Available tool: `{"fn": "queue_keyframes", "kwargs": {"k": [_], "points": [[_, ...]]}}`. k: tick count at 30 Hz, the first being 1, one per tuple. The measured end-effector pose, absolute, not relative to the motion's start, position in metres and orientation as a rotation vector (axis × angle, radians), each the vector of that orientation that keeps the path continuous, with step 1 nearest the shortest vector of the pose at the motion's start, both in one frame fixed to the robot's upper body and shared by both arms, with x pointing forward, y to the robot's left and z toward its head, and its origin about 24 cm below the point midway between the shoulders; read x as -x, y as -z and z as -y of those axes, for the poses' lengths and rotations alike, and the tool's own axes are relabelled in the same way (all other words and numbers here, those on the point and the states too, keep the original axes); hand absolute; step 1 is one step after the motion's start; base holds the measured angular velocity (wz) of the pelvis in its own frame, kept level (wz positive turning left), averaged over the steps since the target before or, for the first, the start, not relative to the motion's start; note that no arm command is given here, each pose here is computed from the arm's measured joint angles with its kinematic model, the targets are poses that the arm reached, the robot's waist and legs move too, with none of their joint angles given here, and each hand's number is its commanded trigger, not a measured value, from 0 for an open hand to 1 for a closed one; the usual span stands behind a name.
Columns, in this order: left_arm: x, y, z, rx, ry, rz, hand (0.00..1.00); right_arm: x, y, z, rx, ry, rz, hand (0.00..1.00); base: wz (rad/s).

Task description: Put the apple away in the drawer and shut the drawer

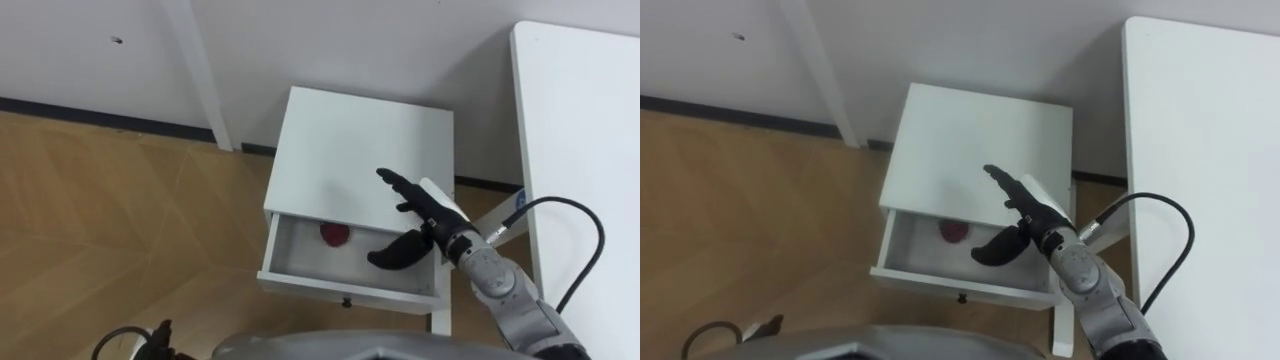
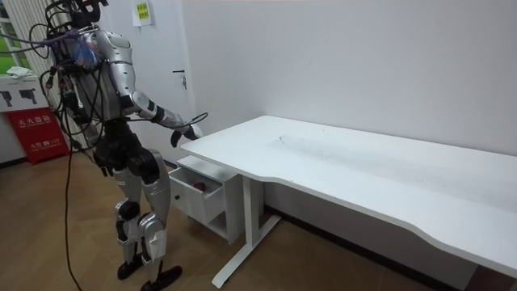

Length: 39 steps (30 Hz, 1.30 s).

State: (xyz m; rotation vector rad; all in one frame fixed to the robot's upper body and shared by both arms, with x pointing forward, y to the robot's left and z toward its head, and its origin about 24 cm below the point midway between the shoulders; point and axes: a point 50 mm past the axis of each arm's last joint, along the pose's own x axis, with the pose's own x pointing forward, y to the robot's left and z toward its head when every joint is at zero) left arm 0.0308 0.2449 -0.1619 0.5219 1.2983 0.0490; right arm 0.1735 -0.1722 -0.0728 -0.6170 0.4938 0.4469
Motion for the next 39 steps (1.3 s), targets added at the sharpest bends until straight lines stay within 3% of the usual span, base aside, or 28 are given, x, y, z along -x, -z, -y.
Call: {"fn": "queue_keyframes", "kwargs": {"k": [10,18,25,32,39], "points": [[-0.027,0.161,-0.247,-0.548,-0.052,-1.3,0.0,-0.152,0.102,0.191,0.658,-0.423,-0.656,0.0,0.06],[-0.01,0.162,-0.249,-0.534,-0.07,-1.363,0.0,-0.098,0.14,0.231,0.667,-0.245,-0.958,0.0,0.04],[-0.023,0.162,-0.253,-0.537,-0.068,-1.371,0.0,-0.055,0.153,0.264,0.79,-0.125,-1.206,0.0,0.35],[-0.026,0.161,-0.263,-0.541,-0.094,-1.412,0.0,-0.011,0.157,0.275,0.712,-0.065,-1.396,0.0,-0.15],[0.002,0.159,-0.271,-0.547,-0.126,-1.491,0.0,0.026,0.158,0.277,0.564,0.064,-1.572,0.0,0.03]]}}
